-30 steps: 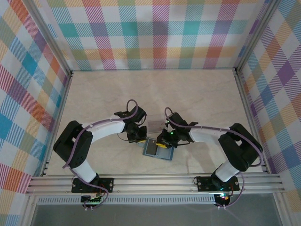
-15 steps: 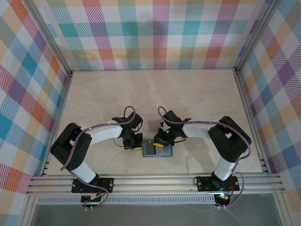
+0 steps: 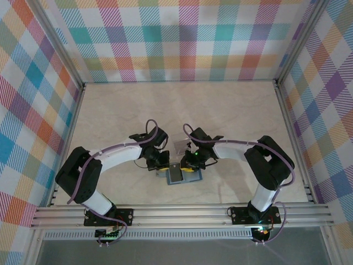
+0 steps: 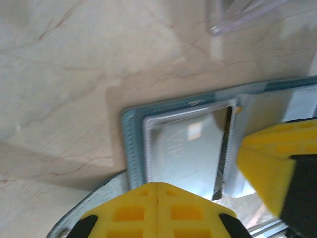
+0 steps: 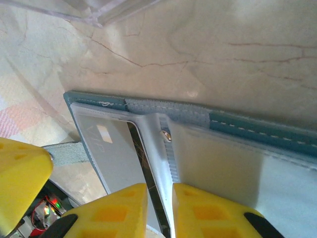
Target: Take the credit cards out of the card holder
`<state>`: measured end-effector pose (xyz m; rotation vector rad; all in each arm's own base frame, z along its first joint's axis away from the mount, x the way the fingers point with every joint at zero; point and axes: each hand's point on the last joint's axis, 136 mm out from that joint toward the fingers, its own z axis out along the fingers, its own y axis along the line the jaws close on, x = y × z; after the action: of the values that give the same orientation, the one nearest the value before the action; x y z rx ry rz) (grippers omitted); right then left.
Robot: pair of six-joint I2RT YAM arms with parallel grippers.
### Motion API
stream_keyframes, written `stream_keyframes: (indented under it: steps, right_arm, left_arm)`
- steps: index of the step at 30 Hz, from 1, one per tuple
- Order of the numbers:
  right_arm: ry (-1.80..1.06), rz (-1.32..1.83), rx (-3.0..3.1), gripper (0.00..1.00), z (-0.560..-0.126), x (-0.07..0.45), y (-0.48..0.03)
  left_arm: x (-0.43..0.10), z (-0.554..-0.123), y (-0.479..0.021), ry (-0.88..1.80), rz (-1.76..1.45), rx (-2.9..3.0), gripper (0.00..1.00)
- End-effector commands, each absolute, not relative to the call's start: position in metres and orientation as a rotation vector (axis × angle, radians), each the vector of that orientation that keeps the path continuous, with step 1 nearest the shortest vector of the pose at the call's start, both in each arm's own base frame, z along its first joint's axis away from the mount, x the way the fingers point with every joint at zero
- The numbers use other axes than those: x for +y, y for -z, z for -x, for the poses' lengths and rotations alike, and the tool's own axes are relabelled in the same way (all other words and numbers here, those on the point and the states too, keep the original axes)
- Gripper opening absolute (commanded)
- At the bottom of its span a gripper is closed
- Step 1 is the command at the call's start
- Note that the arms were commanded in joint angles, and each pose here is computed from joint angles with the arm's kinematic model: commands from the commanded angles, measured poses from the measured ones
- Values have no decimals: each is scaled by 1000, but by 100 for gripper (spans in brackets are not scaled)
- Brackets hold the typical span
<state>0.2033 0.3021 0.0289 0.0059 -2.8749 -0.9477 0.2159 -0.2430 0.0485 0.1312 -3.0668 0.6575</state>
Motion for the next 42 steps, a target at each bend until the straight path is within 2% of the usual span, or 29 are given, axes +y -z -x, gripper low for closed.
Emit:
stream_keyframes:
  steps: [1,12,17,22,31,34,39,42]
  right_arm:
    - [948,-76,-2850,22,-196,305,-31]
    - [930,-106,-2813,21,-190,313,-21]
    - [908,-106,-2816,15,-188,312,-18]
    - [874,-87,-2845,5,-187,305,-18]
    - [693,-40,-2981,0,-189,272,-25]
    - [729,-49,-2974,1,-188,275,-27]
    - [844,-59,-2914,15,-187,291,-26]
    - [881,-54,-2881,20,-186,298,-22]
  left_arm:
    - [-253,-209,-39,-629,-103,-3023,0]
    - [-239,-197,-7,-478,-100,-3004,0]
    - [-240,-196,-7,-481,-99,-3004,0]
    - [-237,-197,-10,-461,-88,-3015,0]
    - [-226,-194,-3,-383,-78,-3022,0]
    - [-227,-194,-3,-386,-77,-3022,0]
    - [-228,-195,-3,-385,-70,-3018,0]
    - [-229,-194,-5,-384,-56,-3018,0]
